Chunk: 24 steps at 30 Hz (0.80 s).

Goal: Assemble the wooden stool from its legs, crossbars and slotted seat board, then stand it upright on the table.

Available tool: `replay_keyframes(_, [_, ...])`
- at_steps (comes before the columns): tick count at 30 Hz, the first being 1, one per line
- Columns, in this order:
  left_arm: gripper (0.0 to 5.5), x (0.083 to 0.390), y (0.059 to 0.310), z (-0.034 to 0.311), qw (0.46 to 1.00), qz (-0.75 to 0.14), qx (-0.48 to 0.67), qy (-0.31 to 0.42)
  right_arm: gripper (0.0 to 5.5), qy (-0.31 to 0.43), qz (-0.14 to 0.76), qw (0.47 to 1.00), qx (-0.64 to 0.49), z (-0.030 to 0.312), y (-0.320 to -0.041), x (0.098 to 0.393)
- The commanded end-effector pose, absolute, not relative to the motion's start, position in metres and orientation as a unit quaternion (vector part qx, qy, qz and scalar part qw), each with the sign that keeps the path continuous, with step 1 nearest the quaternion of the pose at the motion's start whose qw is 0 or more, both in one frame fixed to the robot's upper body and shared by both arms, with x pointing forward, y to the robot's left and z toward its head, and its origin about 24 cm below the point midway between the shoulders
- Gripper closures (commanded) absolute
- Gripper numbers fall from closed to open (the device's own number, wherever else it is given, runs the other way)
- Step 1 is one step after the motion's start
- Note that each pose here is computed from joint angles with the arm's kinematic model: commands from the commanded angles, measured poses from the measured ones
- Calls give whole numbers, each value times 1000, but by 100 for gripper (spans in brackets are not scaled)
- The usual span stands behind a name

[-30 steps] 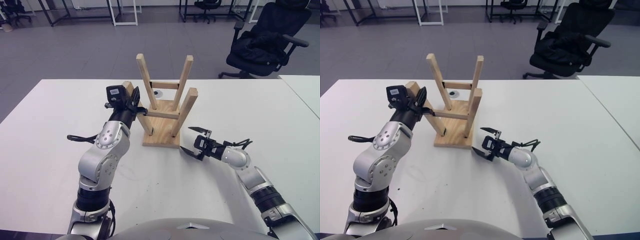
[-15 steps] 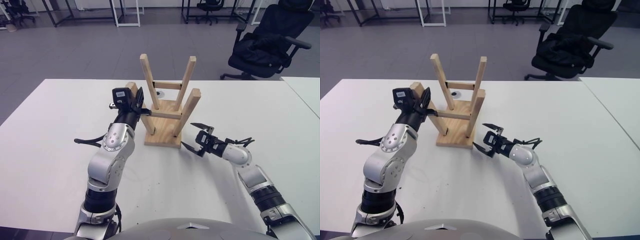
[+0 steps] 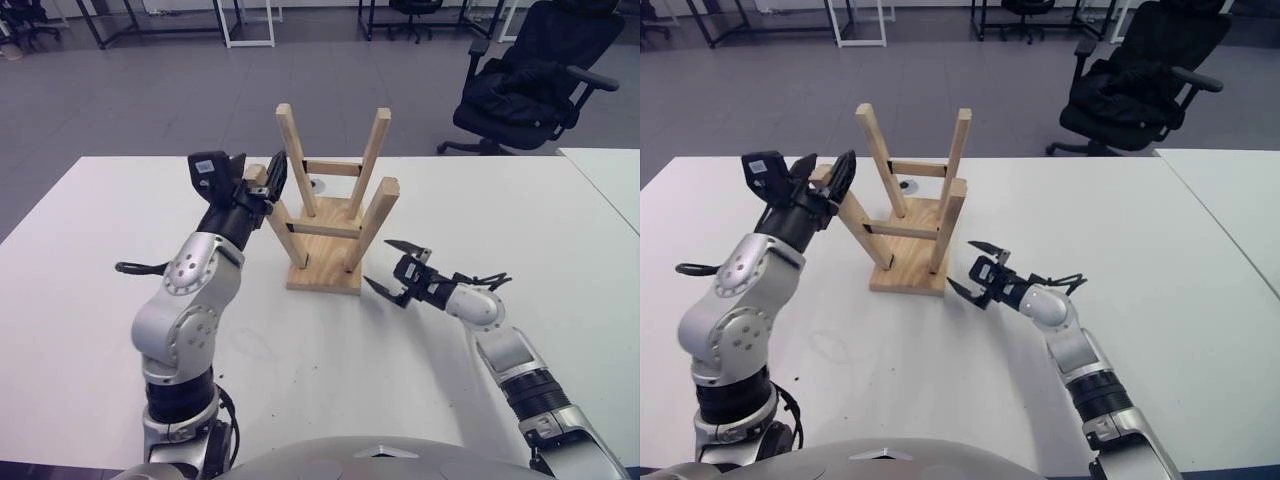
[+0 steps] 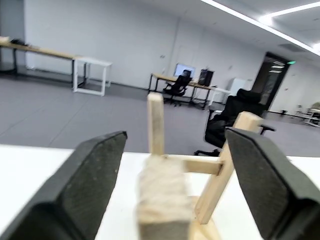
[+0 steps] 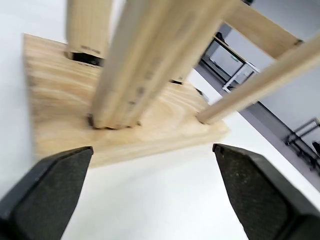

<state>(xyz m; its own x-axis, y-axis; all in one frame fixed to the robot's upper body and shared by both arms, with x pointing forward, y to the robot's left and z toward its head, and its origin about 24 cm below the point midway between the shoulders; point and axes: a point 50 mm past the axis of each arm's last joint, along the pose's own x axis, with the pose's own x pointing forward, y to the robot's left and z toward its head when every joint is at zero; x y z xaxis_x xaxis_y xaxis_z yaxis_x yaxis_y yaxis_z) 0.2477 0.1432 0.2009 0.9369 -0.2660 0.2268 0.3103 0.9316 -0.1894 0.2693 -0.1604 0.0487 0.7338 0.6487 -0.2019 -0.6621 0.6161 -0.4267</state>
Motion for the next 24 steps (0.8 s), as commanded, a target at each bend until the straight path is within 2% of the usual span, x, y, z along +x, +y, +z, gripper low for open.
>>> replay_keyframes(1, [186, 242, 162, 277, 957, -187, -40, -217, 101, -47, 234, 967, -88, 112, -209, 294])
replay_keyframes(4, [186, 244, 172, 321, 934, -235, 44, -266, 101, -171, 227, 959, 12, 206, -217, 305])
replay_keyframes(6, [186, 265, 176, 317, 931, -275, 20, -239, 101, -253, 269, 927, 71, 274, -195, 308])
replay_keyframes(7, [186, 278, 175, 303, 935, -289, -5, -205, 101, -260, 292, 917, 85, 290, -182, 307])
replay_keyframes(8, [186, 290, 173, 273, 940, -306, -4, -153, 101, -235, 315, 915, 90, 291, -166, 307])
replay_keyframes(9, [186, 300, 172, 236, 944, -317, -24, -88, 101, -173, 329, 924, 93, 273, -148, 309])
replay_keyframes(12, [186, 298, 149, 135, 922, -377, -48, 67, 101, 96, 337, 928, 126, 168, -117, 302])
replay_keyframes(13, [186, 291, 143, 109, 911, -397, -44, 102, 101, 140, 338, 922, 130, 149, -114, 295])
replay_keyframes(15, [186, 289, 145, 86, 915, -384, -20, 126, 101, 159, 328, 924, 115, 138, -115, 292])
replay_keyframes(21, [186, 324, 145, 180, 928, -364, -79, -34, 101, 70, 306, 943, 110, 177, -120, 313])
replay_keyframes(24, [186, 333, 150, 209, 936, -336, -85, -65, 101, 37, 307, 945, 107, 191, -120, 315])
